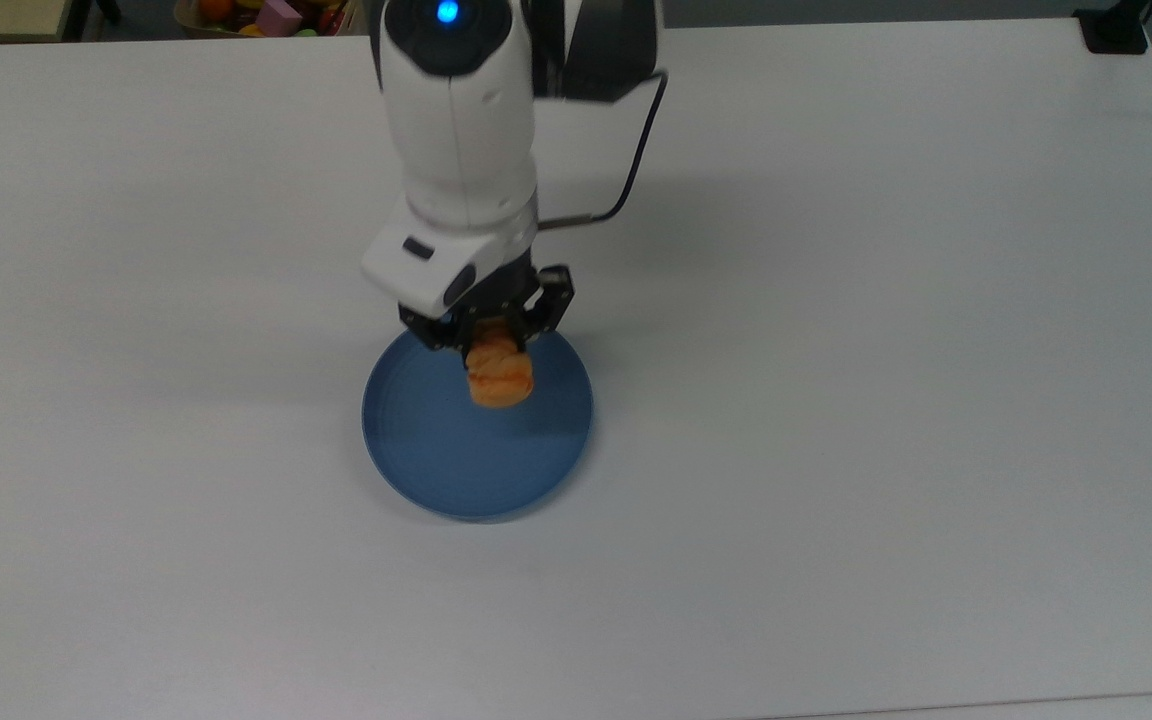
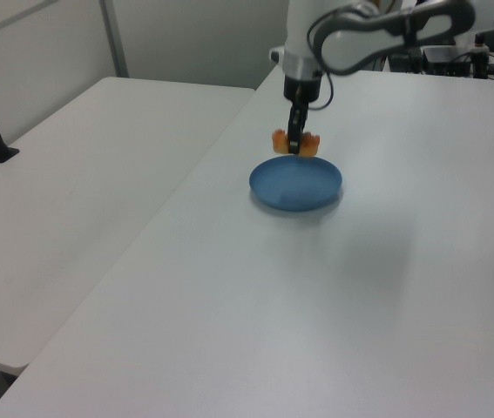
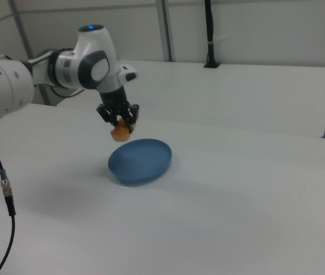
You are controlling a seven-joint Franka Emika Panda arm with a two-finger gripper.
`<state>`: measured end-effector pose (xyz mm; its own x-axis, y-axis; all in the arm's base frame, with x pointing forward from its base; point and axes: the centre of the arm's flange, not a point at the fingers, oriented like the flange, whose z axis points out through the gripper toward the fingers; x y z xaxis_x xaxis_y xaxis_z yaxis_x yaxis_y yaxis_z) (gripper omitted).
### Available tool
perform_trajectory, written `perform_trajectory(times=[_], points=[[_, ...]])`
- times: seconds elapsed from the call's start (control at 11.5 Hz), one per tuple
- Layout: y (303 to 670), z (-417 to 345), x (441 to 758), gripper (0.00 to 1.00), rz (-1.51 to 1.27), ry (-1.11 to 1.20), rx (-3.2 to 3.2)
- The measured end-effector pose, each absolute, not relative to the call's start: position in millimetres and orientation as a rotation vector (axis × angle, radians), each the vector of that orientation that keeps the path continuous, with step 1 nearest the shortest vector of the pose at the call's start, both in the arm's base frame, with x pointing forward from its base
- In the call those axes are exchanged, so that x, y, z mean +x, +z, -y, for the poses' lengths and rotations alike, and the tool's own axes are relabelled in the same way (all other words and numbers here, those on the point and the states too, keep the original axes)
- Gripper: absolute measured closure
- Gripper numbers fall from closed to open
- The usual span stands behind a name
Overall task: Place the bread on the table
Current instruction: 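Lift the bread roll up off the blue plate, then carry the bread roll away from the plate and lower it to the table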
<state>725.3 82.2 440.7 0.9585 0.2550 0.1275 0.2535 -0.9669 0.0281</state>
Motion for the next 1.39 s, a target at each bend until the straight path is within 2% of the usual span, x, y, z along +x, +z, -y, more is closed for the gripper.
perform_trajectory(times=[0.26,0.61,0.96,1.39], points=[[481,-126,706,0.54,-0.387,0.225,3.113],[482,-226,679,0.54,-0.438,0.222,3.127],[445,-299,667,0.54,-0.459,0.247,3.170],[360,-362,670,0.53,-0.520,0.377,3.189]])
